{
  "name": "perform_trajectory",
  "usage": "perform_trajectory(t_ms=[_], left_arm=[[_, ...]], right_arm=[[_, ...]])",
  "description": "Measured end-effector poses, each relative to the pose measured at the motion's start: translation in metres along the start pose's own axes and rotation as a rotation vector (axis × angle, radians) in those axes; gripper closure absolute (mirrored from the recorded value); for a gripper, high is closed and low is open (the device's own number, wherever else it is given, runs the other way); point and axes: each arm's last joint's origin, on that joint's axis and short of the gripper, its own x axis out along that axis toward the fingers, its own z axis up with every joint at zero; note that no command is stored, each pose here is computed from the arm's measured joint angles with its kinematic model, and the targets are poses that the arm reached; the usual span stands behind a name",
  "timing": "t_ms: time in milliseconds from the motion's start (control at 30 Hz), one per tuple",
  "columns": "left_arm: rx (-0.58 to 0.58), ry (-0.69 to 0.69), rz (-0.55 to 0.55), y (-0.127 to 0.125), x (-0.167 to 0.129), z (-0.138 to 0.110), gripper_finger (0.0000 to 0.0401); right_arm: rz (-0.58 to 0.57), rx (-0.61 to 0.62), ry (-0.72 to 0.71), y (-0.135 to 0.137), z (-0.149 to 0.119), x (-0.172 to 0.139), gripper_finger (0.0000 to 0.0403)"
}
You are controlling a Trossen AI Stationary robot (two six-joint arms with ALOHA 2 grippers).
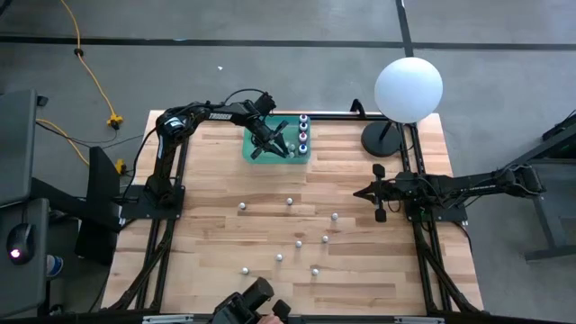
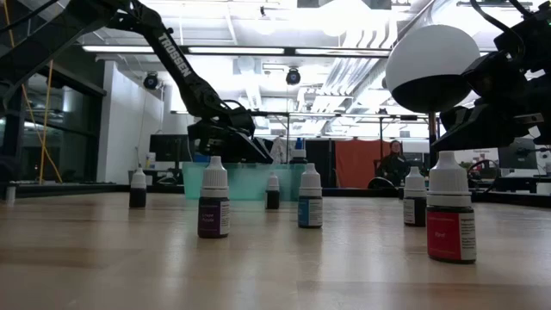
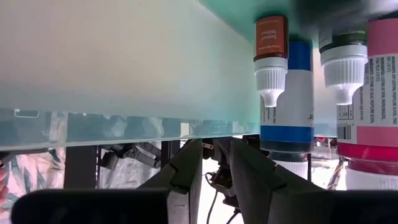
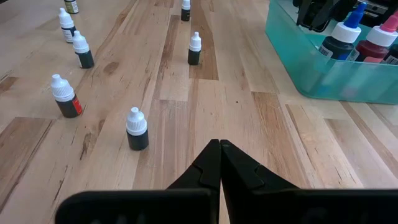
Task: Pick & Place food coloring
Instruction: Put the small black food coloring bottle into the blue transparent bin
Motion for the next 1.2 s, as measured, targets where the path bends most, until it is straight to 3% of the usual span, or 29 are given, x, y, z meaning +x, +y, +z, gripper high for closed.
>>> perform_trajectory(t_ms=[467,1200], left_arm=[[0.008,-0.01,-0.01,-0.002,-0.001,-0.001,0.0325],[0.203,0.002,-0.103,-0.039,-0.016,-0.054,0.0325]], right_arm=[[0.0,0.0,0.0,0.0,0.0,0.0,0.0402],[0.0,0.0,0.0,0.0,0.0,0.0,0.0402]])
